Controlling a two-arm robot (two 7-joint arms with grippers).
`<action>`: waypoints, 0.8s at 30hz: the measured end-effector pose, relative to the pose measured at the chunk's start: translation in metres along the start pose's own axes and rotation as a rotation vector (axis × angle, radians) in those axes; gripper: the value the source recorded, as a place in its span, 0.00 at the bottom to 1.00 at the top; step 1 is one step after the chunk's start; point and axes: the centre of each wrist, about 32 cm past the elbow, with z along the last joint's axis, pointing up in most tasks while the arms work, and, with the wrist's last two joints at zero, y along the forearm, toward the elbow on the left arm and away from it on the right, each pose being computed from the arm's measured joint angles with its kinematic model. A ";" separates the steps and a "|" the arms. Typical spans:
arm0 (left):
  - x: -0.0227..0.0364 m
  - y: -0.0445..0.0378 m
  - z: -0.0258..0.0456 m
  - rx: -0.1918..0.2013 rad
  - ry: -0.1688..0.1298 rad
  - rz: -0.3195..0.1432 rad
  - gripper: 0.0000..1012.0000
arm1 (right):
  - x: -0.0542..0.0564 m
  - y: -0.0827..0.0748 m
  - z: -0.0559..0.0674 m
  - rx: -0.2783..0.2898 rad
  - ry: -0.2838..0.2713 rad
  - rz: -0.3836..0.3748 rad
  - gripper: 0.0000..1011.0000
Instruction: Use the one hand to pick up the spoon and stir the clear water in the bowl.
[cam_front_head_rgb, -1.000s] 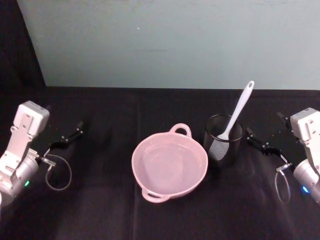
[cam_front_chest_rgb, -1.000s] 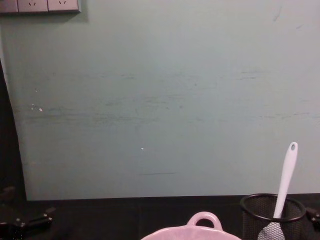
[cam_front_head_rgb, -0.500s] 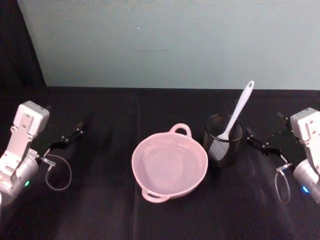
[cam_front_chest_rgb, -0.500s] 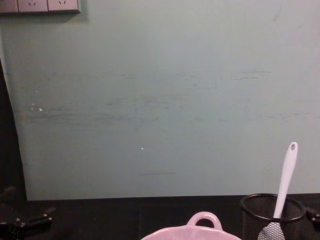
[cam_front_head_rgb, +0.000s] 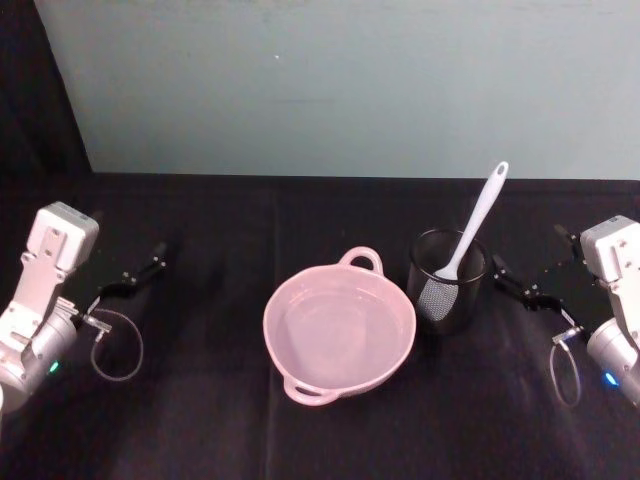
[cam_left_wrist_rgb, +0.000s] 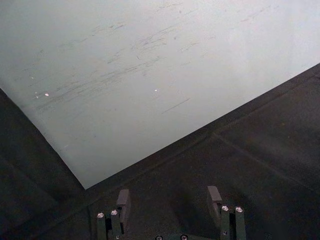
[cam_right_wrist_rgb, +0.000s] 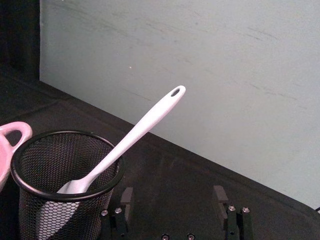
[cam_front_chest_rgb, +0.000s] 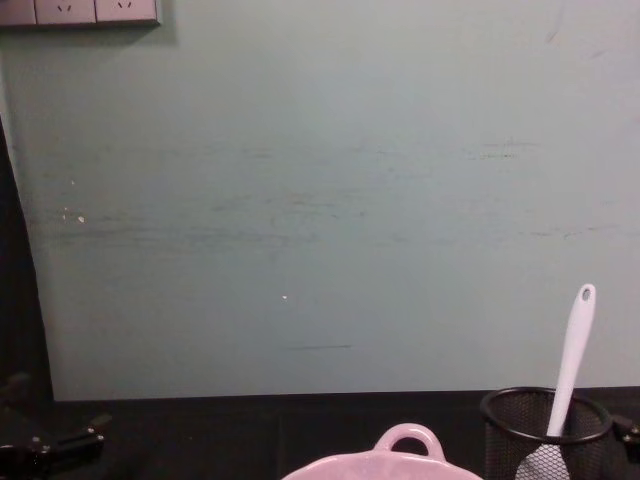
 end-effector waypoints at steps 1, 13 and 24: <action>0.0000 0.0000 0.0000 0.000 0.000 0.000 0.99 | 0.000 0.000 0.000 0.000 0.000 0.000 0.99; 0.0000 0.0000 0.0000 0.000 0.000 0.000 0.99 | 0.001 -0.001 0.000 0.003 0.005 -0.007 0.99; 0.0000 0.0000 0.0000 0.000 0.000 0.000 0.99 | 0.007 -0.023 0.006 0.020 0.124 -0.032 0.99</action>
